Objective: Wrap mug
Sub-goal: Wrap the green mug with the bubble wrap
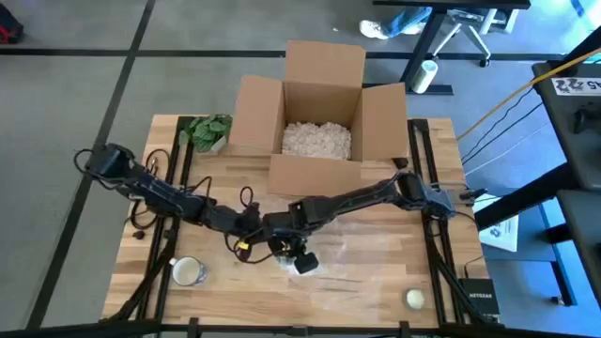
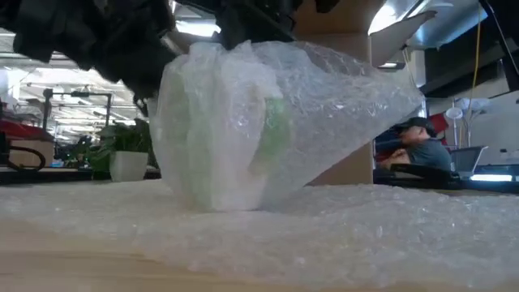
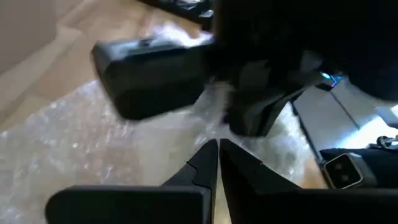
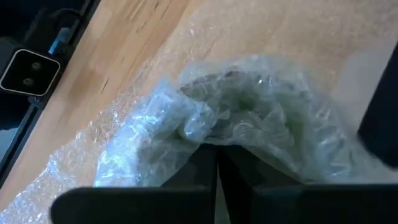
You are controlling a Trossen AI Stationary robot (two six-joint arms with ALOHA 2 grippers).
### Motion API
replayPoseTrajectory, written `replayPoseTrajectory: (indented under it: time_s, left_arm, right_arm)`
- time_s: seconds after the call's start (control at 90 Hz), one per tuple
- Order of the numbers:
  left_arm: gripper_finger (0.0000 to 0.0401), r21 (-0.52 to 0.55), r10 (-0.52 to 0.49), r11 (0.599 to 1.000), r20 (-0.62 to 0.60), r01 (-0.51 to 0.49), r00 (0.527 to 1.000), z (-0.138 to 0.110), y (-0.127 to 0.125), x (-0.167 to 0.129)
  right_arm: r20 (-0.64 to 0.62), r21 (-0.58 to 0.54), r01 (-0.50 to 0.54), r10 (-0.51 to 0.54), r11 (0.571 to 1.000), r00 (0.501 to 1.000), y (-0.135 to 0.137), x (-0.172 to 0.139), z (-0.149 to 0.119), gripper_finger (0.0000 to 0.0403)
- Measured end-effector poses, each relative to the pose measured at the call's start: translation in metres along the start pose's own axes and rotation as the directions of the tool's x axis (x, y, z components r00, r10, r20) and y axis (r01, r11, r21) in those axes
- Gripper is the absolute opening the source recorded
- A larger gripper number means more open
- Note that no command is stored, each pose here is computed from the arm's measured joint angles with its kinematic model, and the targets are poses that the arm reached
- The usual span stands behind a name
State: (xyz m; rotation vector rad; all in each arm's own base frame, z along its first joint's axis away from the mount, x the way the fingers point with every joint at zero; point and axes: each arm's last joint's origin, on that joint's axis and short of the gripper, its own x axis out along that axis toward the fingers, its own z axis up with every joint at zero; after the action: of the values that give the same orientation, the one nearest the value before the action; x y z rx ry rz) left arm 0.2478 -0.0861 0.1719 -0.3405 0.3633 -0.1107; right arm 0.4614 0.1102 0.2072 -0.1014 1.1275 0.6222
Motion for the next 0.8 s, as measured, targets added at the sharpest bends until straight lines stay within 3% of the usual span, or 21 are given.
replayPoseTrajectory:
  time_s: [0.533, 0.656, 0.8]
  left_arm:
    - [0.0000, -0.043, -0.021, 0.999, -0.064, 0.018, 0.998, -0.006, -0.005, 0.024]
    - [0.0000, -0.051, -0.018, 0.999, -0.072, 0.015, 0.997, -0.007, -0.005, 0.024]
    - [0.0000, -0.050, -0.018, 0.999, -0.081, 0.014, 0.997, -0.008, -0.005, 0.024]
  right_arm:
    - [-0.009, 0.041, 0.018, -0.017, 0.999, 1.000, -0.013, -0.005, -0.004, 0.0000]
    - [-0.039, 0.088, 0.050, -0.047, 0.995, 0.998, -0.010, -0.016, -0.003, 0.0000]
    - [-0.011, 0.067, 0.120, -0.120, 0.990, 0.993, 0.001, -0.044, 0.013, 0.0000]
